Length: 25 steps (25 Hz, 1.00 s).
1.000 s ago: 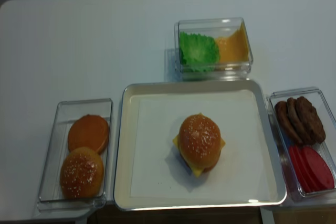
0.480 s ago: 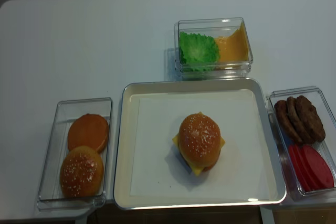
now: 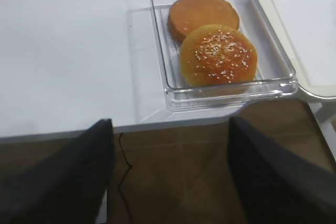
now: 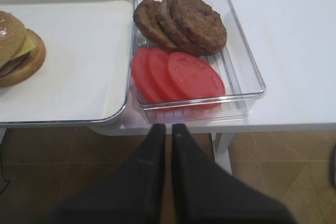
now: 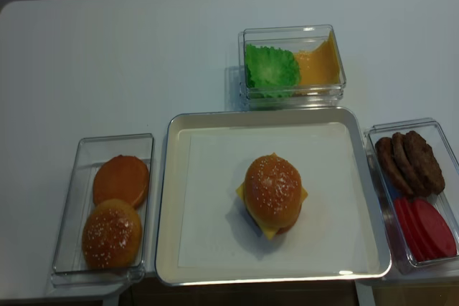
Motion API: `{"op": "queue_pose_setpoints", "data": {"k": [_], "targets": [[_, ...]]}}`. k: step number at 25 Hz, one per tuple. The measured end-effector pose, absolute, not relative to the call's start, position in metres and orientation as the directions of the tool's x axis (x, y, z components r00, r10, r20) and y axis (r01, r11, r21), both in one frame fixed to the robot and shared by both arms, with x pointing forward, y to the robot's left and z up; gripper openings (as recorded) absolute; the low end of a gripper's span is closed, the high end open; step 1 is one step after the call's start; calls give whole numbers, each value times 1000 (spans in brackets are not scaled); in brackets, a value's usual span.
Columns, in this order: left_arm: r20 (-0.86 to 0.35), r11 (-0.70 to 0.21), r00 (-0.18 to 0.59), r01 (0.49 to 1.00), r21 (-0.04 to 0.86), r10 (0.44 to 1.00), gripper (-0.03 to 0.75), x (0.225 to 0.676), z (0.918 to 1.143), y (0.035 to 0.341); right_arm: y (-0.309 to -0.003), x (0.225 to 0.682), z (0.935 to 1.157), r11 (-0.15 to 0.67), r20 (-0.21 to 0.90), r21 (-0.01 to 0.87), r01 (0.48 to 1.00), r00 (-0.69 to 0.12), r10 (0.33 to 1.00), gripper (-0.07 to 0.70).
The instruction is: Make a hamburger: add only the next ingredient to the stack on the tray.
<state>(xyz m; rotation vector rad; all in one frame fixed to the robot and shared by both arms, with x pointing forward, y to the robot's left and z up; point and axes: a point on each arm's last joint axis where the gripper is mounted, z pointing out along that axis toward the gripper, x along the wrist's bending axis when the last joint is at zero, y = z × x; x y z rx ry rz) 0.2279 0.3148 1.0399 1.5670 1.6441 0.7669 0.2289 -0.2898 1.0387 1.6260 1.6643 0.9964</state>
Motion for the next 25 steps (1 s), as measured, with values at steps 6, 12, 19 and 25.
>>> {"op": "queue_pose_setpoints", "data": {"k": [6,12,19,25], "targets": [[-102,144,-107,548,824,989,500,226,1040,313,-290,229,1039,-33,83,839,543,-69,994,27],[-102,155,-126,546,824,987,499,226,1040,313,-290,229,1039,-33,83,839,543,-69,994,27],[-102,155,-126,546,824,987,499,226,1040,313,-290,229,1039,-33,83,839,543,-69,994,27],[-102,155,-126,546,824,987,499,226,1040,313,-290,229,1039,-33,83,839,543,-69,994,27]]}}
